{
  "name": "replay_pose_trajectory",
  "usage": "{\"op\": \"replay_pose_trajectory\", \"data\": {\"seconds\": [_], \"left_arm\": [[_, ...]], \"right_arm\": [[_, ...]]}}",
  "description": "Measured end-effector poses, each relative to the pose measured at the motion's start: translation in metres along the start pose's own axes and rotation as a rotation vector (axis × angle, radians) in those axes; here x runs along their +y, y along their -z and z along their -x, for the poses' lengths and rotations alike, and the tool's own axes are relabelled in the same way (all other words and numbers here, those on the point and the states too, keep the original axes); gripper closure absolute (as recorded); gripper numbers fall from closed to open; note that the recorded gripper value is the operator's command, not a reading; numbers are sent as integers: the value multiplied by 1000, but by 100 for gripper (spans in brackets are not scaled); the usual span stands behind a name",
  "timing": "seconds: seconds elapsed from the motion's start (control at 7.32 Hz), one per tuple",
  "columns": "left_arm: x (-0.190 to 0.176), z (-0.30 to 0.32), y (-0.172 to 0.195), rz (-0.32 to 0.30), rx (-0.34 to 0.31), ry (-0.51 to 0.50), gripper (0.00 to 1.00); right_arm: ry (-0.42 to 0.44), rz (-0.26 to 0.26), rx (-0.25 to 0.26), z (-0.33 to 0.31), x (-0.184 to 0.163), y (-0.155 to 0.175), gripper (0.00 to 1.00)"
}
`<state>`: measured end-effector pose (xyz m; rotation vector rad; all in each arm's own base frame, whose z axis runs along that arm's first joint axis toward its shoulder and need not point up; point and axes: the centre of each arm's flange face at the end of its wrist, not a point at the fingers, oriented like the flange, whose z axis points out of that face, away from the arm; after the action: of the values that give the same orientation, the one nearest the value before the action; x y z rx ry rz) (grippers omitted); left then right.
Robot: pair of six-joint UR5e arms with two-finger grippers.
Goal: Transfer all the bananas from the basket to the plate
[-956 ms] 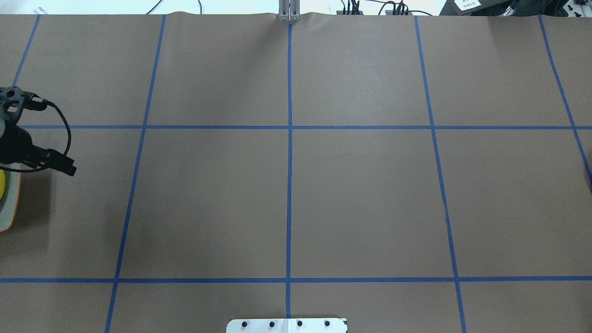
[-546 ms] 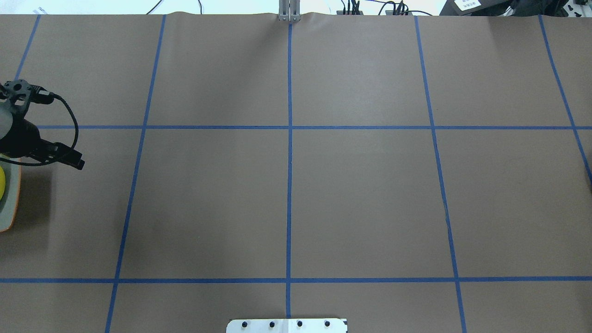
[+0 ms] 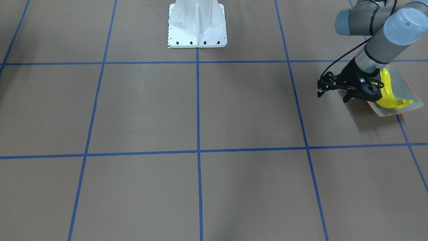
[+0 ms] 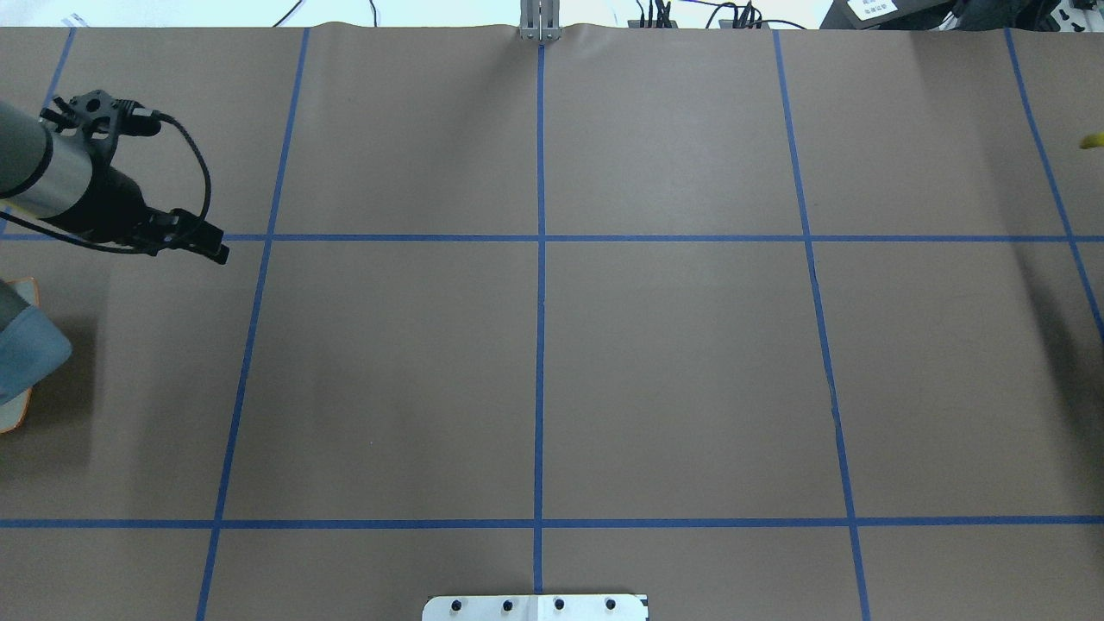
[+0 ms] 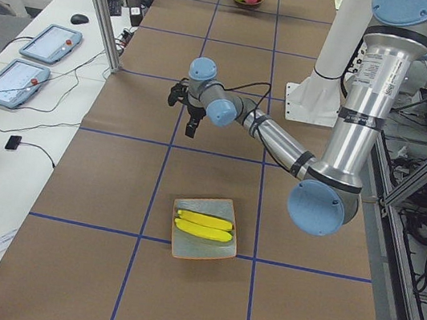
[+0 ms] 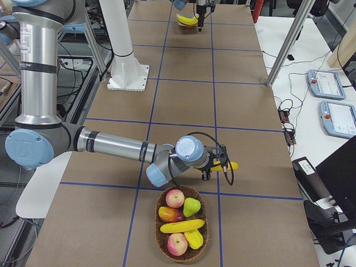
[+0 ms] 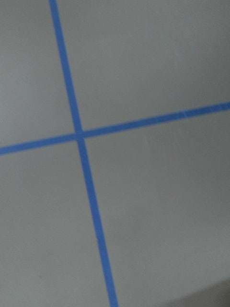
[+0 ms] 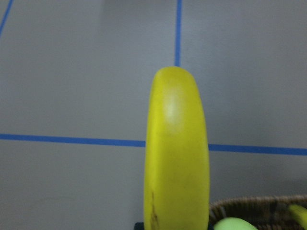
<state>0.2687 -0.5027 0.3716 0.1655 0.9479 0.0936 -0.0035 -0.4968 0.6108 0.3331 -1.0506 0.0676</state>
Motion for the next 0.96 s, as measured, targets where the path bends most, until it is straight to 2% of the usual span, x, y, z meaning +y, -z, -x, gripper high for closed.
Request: {"op": "replay_pose_trajectory", "data": {"seconds": [0.27,0.41,0.68,0.96], "left_arm": [[-28,-59,10,-14,82,89,1],[-37,-91,7,-18,135,113,1],[-49,-171,-11,-26,296,178,1],[-60,-236,-3,-27,416,212,1]], "right_arm": [[18,45,-101,130,-60,-59,100],[13,57,-141,193,-74,-81,100],[-55,77,-209,311,-65,-114,100],[-112,87,-259,392,-35,-133,100]]}}
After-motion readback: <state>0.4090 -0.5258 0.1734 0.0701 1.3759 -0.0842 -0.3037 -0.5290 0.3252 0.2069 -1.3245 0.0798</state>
